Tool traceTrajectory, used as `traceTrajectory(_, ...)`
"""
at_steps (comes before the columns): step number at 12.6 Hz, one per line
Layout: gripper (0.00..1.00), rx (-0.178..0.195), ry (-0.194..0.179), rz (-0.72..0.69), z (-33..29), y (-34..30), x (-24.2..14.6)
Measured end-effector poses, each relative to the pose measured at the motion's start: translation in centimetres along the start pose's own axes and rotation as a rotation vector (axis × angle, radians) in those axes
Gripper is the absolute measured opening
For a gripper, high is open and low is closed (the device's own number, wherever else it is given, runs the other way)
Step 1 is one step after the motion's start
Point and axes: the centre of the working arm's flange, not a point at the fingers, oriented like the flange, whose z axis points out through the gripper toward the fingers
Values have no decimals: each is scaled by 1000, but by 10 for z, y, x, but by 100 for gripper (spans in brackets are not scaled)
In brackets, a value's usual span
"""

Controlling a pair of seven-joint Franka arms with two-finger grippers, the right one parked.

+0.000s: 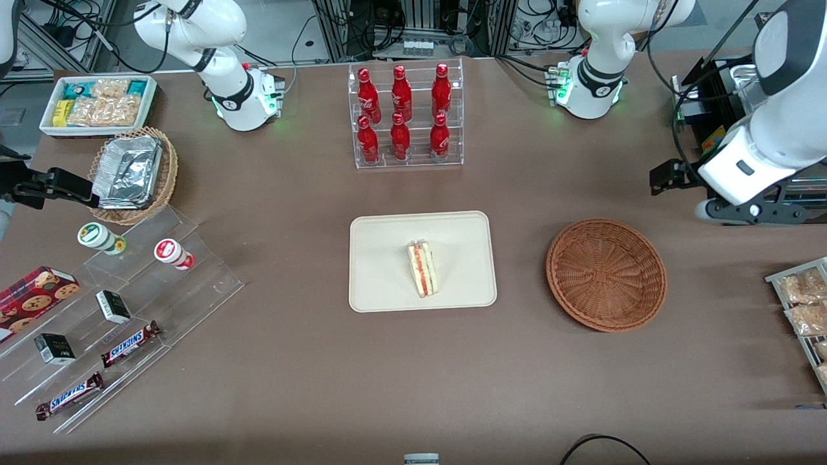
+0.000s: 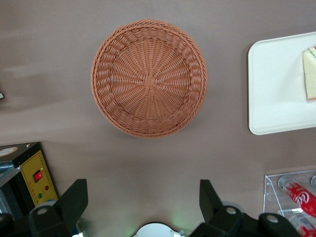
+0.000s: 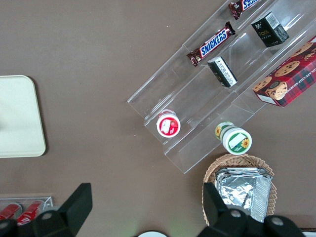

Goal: Place sandwich from basket to tray

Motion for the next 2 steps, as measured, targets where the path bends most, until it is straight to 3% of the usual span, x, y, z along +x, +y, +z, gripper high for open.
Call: traceTrajectory(2, 100, -5, 10, 9, -9, -6, -8)
